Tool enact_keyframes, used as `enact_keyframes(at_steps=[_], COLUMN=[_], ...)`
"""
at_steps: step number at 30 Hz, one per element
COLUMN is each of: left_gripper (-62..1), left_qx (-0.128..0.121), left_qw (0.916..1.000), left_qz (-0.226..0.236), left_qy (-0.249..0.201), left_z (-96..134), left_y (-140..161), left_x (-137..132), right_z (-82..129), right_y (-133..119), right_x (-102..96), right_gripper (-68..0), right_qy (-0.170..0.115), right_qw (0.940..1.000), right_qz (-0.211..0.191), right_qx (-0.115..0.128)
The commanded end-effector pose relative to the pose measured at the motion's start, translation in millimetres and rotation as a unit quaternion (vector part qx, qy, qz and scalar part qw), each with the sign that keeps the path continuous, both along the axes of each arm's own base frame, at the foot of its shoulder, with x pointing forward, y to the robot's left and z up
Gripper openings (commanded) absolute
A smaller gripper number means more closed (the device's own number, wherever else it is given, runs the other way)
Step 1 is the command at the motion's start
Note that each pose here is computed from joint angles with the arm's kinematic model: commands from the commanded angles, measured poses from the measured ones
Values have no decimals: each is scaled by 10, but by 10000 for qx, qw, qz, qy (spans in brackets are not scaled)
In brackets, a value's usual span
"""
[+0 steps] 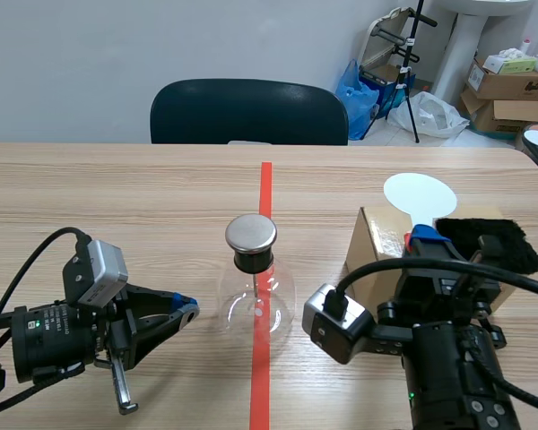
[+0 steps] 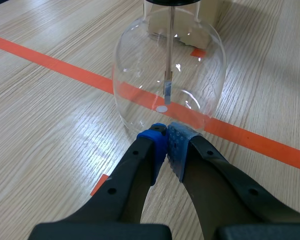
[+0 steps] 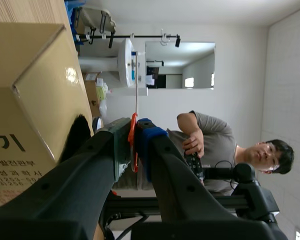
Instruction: Do the electroscope experiment
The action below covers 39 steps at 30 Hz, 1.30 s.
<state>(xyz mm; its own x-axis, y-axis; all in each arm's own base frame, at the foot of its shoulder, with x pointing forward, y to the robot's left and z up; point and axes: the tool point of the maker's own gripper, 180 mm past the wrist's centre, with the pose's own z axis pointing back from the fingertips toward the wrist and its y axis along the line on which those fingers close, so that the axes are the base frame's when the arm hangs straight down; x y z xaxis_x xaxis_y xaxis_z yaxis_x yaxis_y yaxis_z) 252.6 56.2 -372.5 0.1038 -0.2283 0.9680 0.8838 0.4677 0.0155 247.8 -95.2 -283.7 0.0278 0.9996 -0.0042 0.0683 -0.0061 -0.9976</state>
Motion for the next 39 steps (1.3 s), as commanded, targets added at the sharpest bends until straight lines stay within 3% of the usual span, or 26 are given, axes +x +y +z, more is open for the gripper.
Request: enact_keyframes(at_steps=[1, 11, 21, 27, 39], left_gripper=[-567, -567, -567, -567, -567], left_qx=[-138, -140, -140, -140, -140], left_qw=[9998, 9998, 9998, 9998, 9998], left_qz=[42, 42, 42, 42, 42], left_qy=[-124, -124, -124, -124, -124], left_z=[99, 99, 99, 99, 99], left_y=[-5, -7, -7, -7, -7], left_x=[48, 48, 48, 48, 48], right_z=[92, 87, 84, 75, 50], right_y=[-47, 0, 333, 611, 1063], right_x=[38, 34, 9, -62, -292], right_gripper=[-665, -665, -665, -665, -665], right_qy=[-157, -146, -142, -135, -122], right_qw=[9999, 9999, 9949, 9838, 9489], right_qz=[-61, 70, 994, 1780, 3144], right_qx=[4, -5, -82, -148, -261])
